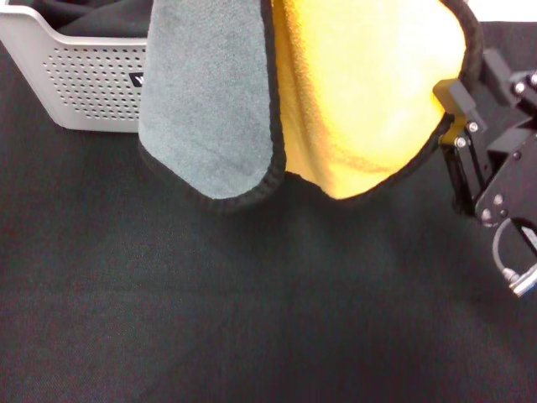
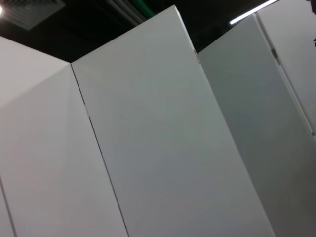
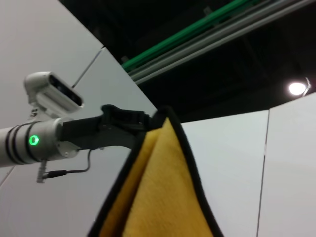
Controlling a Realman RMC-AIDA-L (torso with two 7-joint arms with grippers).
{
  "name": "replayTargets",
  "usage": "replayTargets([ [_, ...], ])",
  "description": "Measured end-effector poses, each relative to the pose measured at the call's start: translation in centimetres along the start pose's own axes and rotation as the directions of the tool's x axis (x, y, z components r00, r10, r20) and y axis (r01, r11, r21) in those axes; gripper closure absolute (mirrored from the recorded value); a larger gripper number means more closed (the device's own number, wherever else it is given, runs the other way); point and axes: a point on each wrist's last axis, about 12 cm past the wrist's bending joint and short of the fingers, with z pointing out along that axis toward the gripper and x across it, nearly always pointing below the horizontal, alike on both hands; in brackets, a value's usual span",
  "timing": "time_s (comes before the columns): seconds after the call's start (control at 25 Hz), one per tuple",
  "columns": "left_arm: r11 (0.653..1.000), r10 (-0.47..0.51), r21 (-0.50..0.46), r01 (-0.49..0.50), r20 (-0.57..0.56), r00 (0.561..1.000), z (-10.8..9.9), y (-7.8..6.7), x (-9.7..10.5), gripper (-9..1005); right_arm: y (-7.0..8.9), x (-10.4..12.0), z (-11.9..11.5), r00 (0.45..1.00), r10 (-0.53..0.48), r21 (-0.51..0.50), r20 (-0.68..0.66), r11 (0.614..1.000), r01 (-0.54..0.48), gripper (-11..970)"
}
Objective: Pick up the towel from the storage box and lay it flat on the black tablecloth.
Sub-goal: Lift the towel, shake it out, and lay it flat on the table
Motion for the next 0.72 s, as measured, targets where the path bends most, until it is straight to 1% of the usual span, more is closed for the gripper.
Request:
replayTargets([
  [0.08, 1.000, 0.004, 0.012, -0.005, 0.007, 1.000, 0.0, -0.2, -0.1, 981, -0.4, 0.2, 0.0, 1.000, 0.025, 0.001, -0.003, 1.000, -0.025, 849],
  [0.2, 1.000, 0.009, 0.027, -0.009, 0.013, 1.000, 0.1, -0.3, -0.1, 982, -0.9, 0.4, 0.2, 0.997, 0.073, -0.005, -0.004, 0.997, -0.073, 680],
  [0.4, 0.999, 0.033, 0.041, -0.034, 0.036, 0.999, 0.0, -0.6, -0.2, 982, -1.7, 1.1, 0.9, 0.986, 0.167, -0.046, -0.016, 0.985, -0.168, 687],
  [0.48, 0.997, 0.046, 0.054, -0.049, 0.041, 0.998, 0.0, -0.8, -0.2, 982, -2.0, 1.4, 1.1, 0.975, 0.221, -0.067, -0.030, 0.973, -0.223, 690],
  [0.6, 0.997, 0.051, 0.062, -0.053, 0.043, 0.998, -0.1, -0.9, -0.2, 982, -2.1, 1.5, 1.2, 0.964, 0.263, -0.079, -0.034, 0.961, -0.265, 694],
  [0.72, 0.997, 0.045, 0.056, -0.047, 0.045, 0.998, -0.2, -0.7, 0.0, 982, -2.2, 1.4, 1.4, 0.946, 0.321, -0.122, -0.031, 0.939, -0.323, 698],
])
